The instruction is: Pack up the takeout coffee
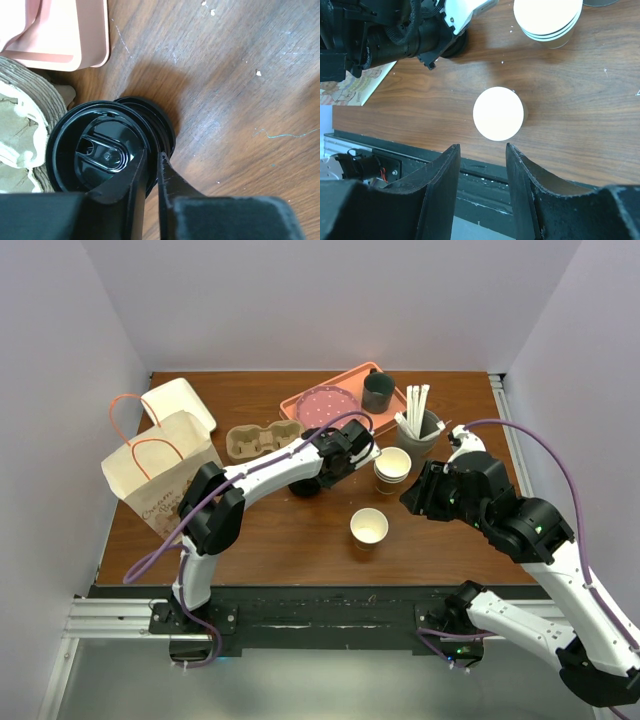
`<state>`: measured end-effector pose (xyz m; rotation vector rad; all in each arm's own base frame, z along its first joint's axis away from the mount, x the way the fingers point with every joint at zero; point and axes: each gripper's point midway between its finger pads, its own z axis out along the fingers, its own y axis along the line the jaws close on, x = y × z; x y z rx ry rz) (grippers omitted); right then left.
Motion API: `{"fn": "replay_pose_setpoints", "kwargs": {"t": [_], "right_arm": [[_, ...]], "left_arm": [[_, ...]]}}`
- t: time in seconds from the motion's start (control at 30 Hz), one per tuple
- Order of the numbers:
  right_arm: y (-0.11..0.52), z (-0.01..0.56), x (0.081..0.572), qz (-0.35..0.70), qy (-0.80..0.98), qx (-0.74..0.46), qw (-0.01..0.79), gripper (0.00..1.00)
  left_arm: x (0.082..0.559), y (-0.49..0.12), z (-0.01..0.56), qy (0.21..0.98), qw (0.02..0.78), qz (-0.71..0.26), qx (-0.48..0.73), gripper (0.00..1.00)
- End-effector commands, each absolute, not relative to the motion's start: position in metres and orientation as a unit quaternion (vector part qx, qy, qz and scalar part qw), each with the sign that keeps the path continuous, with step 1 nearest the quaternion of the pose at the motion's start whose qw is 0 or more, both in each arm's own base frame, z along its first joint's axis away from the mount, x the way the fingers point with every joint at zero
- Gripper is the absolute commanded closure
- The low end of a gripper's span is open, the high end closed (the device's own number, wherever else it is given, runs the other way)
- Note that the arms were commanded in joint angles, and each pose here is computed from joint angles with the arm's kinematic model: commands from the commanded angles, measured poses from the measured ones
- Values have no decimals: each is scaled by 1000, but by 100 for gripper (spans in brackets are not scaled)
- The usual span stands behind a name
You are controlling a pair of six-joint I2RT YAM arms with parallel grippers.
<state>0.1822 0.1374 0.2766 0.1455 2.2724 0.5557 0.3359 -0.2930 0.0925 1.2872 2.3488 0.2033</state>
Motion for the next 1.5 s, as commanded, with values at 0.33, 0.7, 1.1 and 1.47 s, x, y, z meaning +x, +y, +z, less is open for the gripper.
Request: {"fn": "replay_pose_setpoints", "kwargs": {"t": [0.33,0.7,1.1,1.47], "right_arm": [[143,295,185,247,877,65,407,55],[145,294,185,250,877,65,404,55],[157,287,187,274,873,55,400,54],[210,279,233,341,851,106,385,54]], "left_arm": [[337,-280,104,857,235,92,449,96],[340,-283,124,871,244,90,417,95],[342,-277,132,921,240,55,302,100],[348,-282,186,924,308,-107,200,100]]}}
